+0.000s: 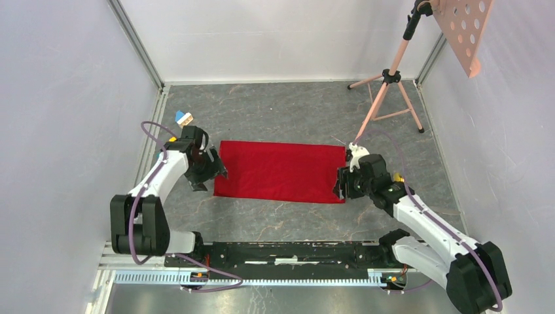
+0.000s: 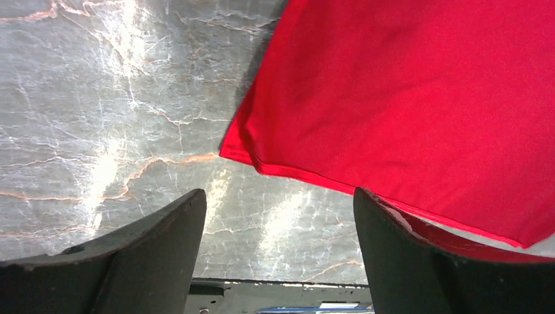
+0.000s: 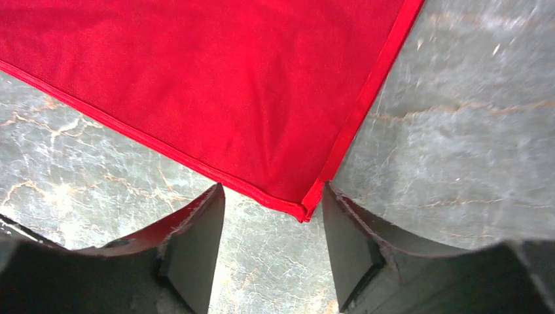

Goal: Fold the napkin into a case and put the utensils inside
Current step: Fold and flatten the napkin at the center of the board, then smooth out the rectangle-folded napkin at the center of the board.

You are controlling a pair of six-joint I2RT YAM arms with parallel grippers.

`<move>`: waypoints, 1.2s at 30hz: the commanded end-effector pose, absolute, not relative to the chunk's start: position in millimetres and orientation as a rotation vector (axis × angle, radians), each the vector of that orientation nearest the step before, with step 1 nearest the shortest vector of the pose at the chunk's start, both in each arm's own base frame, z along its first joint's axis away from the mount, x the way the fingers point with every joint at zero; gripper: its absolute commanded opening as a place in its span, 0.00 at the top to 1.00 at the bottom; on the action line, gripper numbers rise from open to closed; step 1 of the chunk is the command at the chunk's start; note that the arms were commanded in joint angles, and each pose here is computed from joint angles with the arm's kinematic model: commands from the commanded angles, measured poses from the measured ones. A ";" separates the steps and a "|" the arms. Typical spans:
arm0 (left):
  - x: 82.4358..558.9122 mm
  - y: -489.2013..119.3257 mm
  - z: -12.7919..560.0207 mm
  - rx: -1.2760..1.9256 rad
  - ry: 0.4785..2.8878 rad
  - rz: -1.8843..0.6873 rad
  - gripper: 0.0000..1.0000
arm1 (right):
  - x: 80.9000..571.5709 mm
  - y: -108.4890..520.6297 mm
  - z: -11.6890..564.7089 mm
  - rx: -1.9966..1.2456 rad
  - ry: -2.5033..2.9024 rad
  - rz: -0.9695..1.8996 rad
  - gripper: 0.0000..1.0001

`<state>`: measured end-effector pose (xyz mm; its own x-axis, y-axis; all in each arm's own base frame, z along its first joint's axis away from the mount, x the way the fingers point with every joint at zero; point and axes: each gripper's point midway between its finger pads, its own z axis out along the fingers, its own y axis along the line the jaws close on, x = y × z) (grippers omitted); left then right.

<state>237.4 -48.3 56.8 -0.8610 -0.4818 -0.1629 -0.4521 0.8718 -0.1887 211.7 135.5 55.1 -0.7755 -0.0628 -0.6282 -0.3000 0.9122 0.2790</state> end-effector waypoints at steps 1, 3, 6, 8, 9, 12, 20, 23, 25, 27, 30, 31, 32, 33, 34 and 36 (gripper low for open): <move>246.2 -60.7 92.5 -0.649 2.763 -0.348 0.08 | 229.6 135.5 90.5 -0.315 2.353 0.444 0.36; 252.4 -74.6 94.8 -0.633 2.743 -0.468 0.02 | 234.3 148.6 96.6 -0.333 2.333 0.517 0.36; 257.7 -88.2 87.2 -0.604 2.786 -0.576 0.00 | 234.6 173.2 99.4 -0.338 2.302 0.690 0.35; 259.7 -89.1 77.6 -0.612 2.811 -0.577 0.00 | 231.9 185.5 95.0 -0.334 2.292 0.787 0.35; 259.8 -87.2 71.7 -0.621 2.824 -0.558 0.00 | 229.1 188.2 87.5 -0.331 2.304 0.813 0.35; 256.5 -77.3 51.6 -0.645 2.858 -0.462 0.00 | 220.9 183.9 61.7 -0.315 2.359 0.804 0.36; 245.6 -66.0 29.8 -0.668 2.914 -0.351 0.00 | 217.2 163.7 37.2 -0.321 2.416 0.657 0.38; 247.9 -64.5 50.5 -0.644 2.845 -0.357 0.00 | 222.9 164.0 50.7 -0.329 2.380 0.649 0.37; 249.7 -63.9 63.6 -0.635 2.806 -0.365 0.00 | 225.2 166.4 57.6 -0.336 2.365 0.660 0.37; 254.4 -66.5 71.7 -0.619 2.782 -0.392 0.00 | 226.0 168.1 58.0 -0.337 2.365 0.669 0.37; 261.1 -71.7 71.0 -0.611 2.798 -0.430 0.00 | 228.4 170.1 57.9 -0.327 2.360 0.678 0.38; 263.6 -75.6 68.9 -0.612 2.806 -0.460 0.00 | 229.0 171.4 58.0 -0.326 2.359 0.686 0.38; 266.0 -79.8 66.4 -0.613 2.810 -0.494 0.00 | 229.1 172.4 57.5 -0.323 2.357 0.694 0.38; 267.7 -81.9 61.6 -0.621 2.817 -0.508 0.00 | 228.5 173.5 56.5 -0.322 2.356 0.702 0.38; 268.4 -81.8 56.0 -0.633 2.826 -0.502 0.00 | 228.3 173.8 55.1 -0.317 2.357 0.707 0.38; 265.4 -77.9 42.6 -0.656 2.861 -0.460 0.00 | 226.6 173.8 51.3 -0.313 2.364 0.711 0.38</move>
